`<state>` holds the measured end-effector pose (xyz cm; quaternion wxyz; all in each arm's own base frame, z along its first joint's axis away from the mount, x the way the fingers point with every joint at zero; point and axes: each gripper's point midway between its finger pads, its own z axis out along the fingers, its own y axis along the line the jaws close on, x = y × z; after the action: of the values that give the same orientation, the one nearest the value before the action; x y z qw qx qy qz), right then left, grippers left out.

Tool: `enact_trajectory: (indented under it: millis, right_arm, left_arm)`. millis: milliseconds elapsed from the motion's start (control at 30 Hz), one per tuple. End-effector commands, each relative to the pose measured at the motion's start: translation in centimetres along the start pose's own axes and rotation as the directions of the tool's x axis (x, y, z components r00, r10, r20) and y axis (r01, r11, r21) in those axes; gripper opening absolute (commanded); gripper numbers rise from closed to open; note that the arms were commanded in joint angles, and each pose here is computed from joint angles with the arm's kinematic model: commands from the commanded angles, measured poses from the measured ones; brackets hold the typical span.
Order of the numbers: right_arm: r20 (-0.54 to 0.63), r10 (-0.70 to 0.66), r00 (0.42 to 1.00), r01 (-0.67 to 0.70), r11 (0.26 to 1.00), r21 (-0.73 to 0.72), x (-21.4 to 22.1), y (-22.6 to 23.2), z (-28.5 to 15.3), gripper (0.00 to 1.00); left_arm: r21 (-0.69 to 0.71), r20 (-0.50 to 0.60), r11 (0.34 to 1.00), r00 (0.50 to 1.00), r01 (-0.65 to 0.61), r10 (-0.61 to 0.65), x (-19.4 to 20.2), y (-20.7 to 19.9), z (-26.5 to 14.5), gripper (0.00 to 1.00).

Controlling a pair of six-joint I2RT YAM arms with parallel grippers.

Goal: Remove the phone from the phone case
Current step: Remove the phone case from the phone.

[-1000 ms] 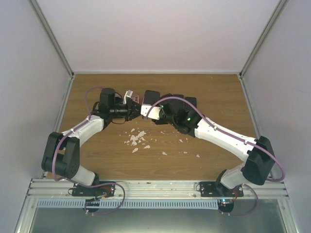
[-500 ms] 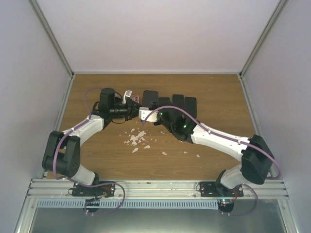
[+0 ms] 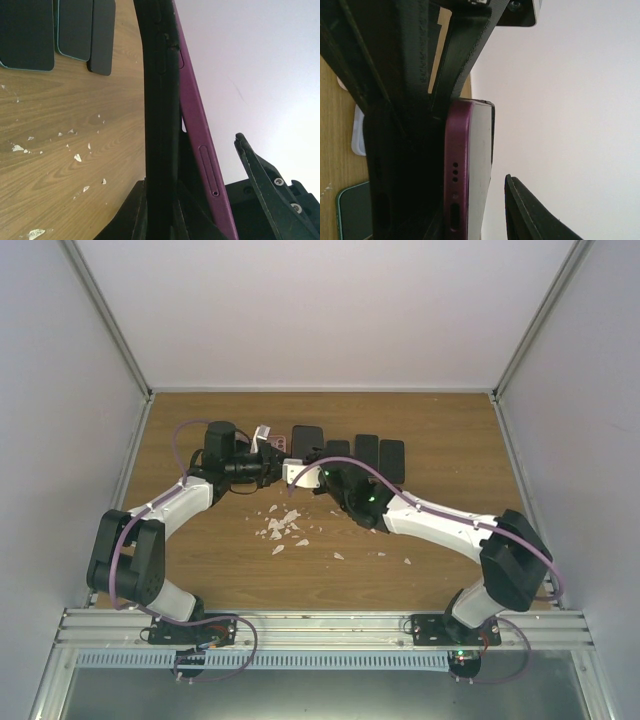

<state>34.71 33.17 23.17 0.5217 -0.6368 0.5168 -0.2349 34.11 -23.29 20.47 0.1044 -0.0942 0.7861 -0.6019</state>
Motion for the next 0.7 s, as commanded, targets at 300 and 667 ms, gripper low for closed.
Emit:
enact_trajectory:
  millis: [300,667]
  right_arm:
    - [-0.015,0.039,0.999,-0.038,0.997,0.074,1.0,-2.7,0.5,0.01]
    - [0.072,0.073,0.995,-0.076,0.997,0.028,-2.3,-3.0,-2.4,0.00]
  left_arm:
    - [0.052,0.002,0.989,0.990,-0.138,0.138,1.2,-2.5,-1.0,0.00]
    - [-0.054,0.128,0.997,0.990,-0.059,0.065,-1.9,0.2,-2.5,0.00]
